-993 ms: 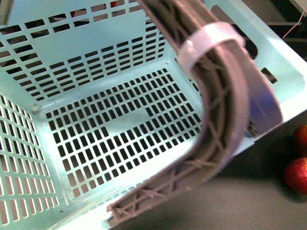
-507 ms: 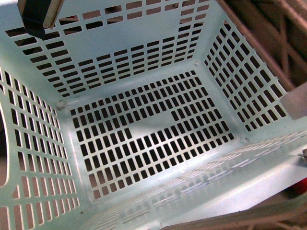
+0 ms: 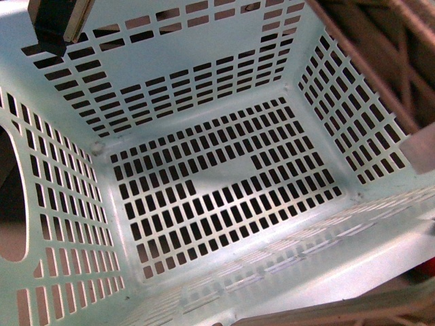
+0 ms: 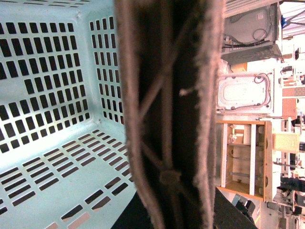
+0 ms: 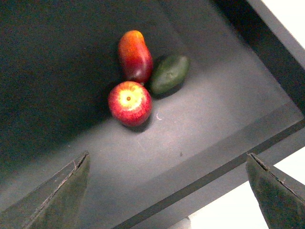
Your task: Pick apple with right arm and hold basket with left
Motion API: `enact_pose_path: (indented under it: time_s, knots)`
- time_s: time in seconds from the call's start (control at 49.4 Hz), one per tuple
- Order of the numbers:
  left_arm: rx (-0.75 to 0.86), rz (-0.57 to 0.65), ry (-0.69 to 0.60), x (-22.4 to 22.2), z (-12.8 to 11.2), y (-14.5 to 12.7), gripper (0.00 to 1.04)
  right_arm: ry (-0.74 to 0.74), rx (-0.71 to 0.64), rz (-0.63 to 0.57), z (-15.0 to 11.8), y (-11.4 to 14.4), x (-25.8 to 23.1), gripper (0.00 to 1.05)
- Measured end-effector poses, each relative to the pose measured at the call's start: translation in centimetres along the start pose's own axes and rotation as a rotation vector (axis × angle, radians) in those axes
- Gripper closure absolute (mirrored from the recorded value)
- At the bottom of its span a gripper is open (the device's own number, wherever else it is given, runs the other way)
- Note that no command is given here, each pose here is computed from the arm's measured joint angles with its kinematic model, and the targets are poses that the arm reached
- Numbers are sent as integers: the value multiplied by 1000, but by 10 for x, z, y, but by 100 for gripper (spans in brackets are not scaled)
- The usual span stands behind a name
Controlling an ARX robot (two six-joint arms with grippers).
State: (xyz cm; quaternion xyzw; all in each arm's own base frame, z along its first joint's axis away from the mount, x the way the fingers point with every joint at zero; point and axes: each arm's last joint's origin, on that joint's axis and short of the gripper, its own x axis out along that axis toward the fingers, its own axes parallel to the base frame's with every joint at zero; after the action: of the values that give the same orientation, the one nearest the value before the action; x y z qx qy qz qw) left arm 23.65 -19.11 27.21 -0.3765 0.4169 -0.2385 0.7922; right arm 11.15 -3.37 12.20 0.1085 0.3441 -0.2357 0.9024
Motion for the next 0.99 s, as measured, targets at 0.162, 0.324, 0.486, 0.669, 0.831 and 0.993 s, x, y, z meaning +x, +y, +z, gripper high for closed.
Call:
enact_pose_path:
  time_s: [0.162,0.324,0.486,0.669,0.831,0.993]
  knots:
    - [-3,-2,2,0,0,0,98,91,-53,10,-11,-4,36,9]
    - [0,-3,1,0,0,0,98,135,-193,-19,-16,0,88,9]
    - [0,-2,0,0,0,0,98,263,-272,-10,-34,12,135,9]
    - [0,-3,1,0,0,0,98,361,-338,4,-44,28,170,9]
    - [0,-3,1,0,0,0,98,329,-355,33,-28,46,193,9]
    - [0,-3,1,0,0,0,98,313,-352,42,-17,54,207,9]
